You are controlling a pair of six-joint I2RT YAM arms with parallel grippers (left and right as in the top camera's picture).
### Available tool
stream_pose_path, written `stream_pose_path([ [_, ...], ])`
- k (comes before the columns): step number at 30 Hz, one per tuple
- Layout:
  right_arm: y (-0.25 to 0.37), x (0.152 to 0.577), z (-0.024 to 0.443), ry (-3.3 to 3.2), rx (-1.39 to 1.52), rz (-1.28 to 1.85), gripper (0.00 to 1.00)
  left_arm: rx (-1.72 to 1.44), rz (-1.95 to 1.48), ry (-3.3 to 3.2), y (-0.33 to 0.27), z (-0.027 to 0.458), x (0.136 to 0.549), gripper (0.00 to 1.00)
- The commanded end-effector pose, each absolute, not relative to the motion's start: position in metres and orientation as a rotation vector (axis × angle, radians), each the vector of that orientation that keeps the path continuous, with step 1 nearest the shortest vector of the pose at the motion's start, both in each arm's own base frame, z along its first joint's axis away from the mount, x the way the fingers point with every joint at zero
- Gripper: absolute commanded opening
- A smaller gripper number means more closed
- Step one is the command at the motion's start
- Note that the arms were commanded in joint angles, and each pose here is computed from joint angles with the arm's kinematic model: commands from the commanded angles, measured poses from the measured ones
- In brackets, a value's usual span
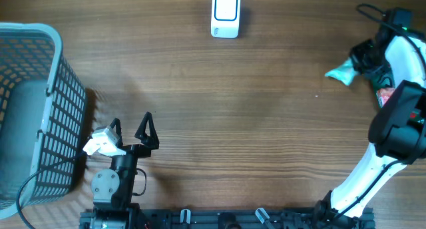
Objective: Scan the item barcode
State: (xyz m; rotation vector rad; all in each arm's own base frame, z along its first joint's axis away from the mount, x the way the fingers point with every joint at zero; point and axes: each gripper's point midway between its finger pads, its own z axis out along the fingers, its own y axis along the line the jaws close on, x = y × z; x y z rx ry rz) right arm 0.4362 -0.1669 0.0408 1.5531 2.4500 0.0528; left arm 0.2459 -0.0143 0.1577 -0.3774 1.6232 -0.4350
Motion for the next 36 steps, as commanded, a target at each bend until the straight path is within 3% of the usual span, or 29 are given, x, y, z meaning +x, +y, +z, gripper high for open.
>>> stream_pose_path([
  [1, -0.230, 0.429, 0.093, 2.281, 1.559, -0.139, 0.22, -0.359, -0.429, 1.628, -0.015, 0.156, 0.246, 1.00],
  [2, -0.232, 0.434, 0.105, 2.281, 1.514, -0.103, 0.45, -0.359, -0.429, 1.628, -0.015, 0.156, 0.246, 1.00],
  [3, -0.231, 0.443, 0.121, 2.305, 1.412, -0.047, 0.80, -0.359, -0.429, 1.628, -0.015, 0.156, 0.246, 1.00],
  [4, -0.227, 0.451, 0.139, 2.327, 1.310, 0.007, 0.99, -0.359, -0.429, 1.628, -0.015, 0.156, 0.246, 1.00],
  [8, -0.207, 0.453, 0.223, 2.263, 1.198, 0.124, 1.00, -0.359, -0.429, 1.628, -0.015, 0.156, 0.246, 1.00],
  [12, -0.151, 0.425, 0.319, 2.246, 0.930, 0.342, 1.00, -0.359, -0.429, 1.628, -0.015, 0.156, 0.246, 1.00],
  [17, -0.100, 0.354, 0.400, 2.166, 0.728, 0.393, 1.00, -0.359, -0.429, 1.628, -0.015, 0.156, 0.246, 1.00],
  [23, -0.045, 0.238, 0.494, 1.880, 0.633, 0.371, 1.00, -0.359, -0.429, 1.628, -0.015, 0.156, 0.246, 1.00],
  [31, 0.013, 0.117, 0.542, 1.597, 0.502, 0.350, 1.00, -0.359, -0.429, 1.628, -0.015, 0.156, 0.246, 1.00],
  [36, 0.021, 0.066, 0.531, 1.534, 0.529, 0.255, 1.00, -0.359, -0.429, 1.628, -0.015, 0.156, 0.246, 1.00],
])
